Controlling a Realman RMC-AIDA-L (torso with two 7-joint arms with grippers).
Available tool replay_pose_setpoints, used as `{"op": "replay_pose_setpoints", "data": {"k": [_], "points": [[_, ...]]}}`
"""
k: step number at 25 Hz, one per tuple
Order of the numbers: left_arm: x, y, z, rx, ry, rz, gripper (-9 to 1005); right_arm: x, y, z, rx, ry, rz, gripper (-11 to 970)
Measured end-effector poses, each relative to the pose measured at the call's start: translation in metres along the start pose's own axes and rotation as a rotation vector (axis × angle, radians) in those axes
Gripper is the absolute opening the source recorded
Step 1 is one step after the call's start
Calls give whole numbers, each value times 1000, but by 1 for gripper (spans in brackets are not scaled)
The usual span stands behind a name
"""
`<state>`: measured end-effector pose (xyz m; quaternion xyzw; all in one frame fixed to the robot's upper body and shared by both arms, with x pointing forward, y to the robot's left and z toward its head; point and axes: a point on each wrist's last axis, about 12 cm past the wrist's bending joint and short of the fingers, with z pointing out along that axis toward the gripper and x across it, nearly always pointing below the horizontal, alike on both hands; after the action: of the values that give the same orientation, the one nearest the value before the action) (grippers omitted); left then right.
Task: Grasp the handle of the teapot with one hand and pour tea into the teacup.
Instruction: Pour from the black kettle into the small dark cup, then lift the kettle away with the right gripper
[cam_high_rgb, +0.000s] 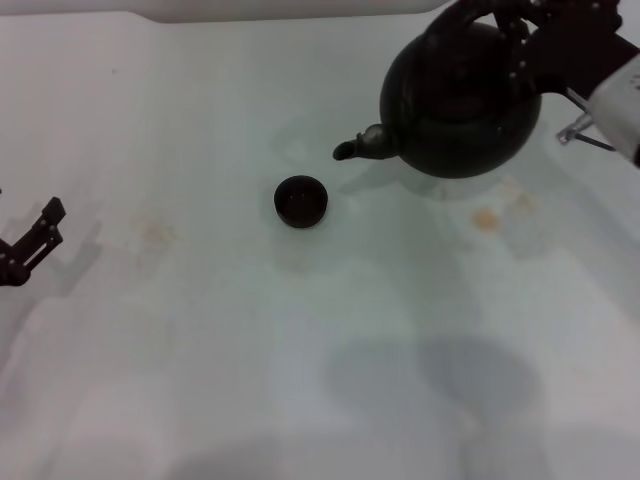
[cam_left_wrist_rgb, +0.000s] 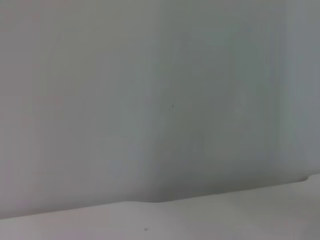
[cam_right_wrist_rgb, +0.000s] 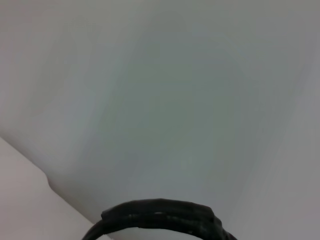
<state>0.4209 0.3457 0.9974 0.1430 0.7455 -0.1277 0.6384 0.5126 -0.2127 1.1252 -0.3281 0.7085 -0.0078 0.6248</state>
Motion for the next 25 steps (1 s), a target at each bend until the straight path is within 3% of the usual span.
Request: {"op": "replay_pose_setpoints", "data": {"k": [25], "points": [[-1, 0, 6, 12, 2, 0, 830, -11, 32, 0, 89, 25, -147, 106]]}}
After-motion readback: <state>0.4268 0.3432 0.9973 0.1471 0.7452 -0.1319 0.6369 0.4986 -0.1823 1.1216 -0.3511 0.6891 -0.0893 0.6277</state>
